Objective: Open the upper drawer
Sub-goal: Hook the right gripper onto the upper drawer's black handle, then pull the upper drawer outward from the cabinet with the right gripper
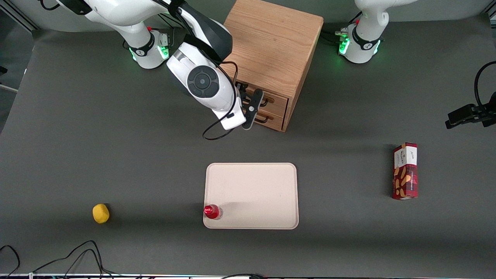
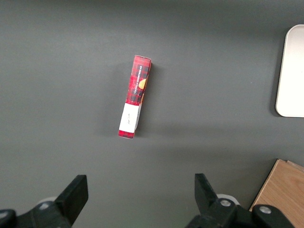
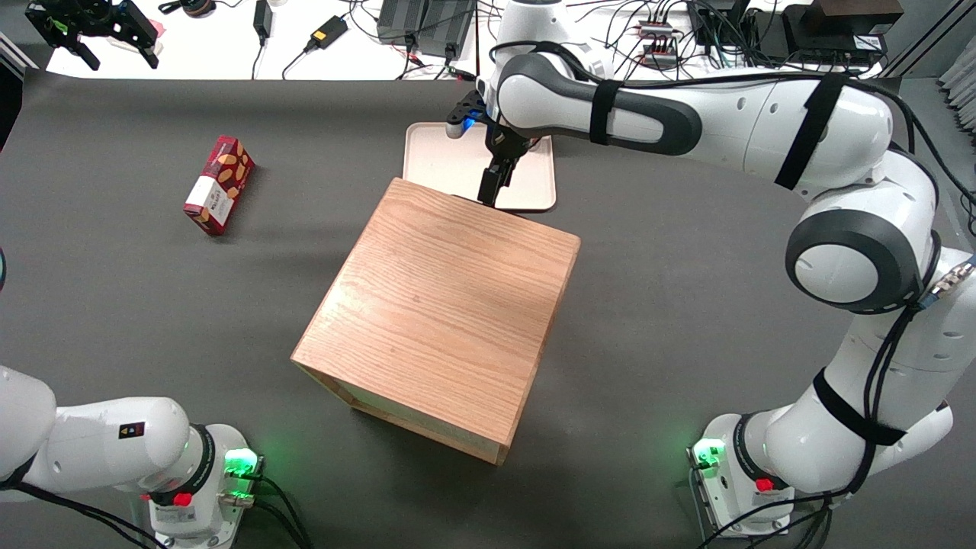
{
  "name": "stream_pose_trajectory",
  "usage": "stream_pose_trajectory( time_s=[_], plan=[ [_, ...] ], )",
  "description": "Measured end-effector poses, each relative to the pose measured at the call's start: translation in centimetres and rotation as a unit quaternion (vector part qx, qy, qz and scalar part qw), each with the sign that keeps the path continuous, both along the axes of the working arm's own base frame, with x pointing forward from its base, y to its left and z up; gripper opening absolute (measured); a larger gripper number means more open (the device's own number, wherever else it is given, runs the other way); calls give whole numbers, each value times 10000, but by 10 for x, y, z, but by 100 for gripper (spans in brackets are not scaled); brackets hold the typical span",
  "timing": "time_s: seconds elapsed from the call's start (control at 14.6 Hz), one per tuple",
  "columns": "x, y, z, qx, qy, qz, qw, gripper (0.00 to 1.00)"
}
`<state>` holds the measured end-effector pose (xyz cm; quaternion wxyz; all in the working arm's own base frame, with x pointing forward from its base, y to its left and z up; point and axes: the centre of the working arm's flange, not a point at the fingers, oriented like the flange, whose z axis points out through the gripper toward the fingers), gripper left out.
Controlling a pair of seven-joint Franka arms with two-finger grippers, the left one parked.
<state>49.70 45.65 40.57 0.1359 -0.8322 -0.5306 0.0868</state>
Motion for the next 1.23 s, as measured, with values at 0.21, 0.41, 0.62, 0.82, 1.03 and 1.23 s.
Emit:
stream_pose_trajectory(
  time_s=[0.21, 0.41, 0.62, 0.82, 1.03, 1.23],
  plan=[
    [1, 0, -9, 22, -31, -29, 10000, 100],
    [0, 0, -12, 14, -15, -29, 10000, 100],
    [2, 0, -13, -20, -75, -8, 10000, 100],
    [8, -4, -17, -53, -176, -31, 9998, 100],
    [18, -13, -22, -66, -204, -95, 9997, 100],
    [33, -27, -22, -71, -293, -184, 9994, 100]
  ],
)
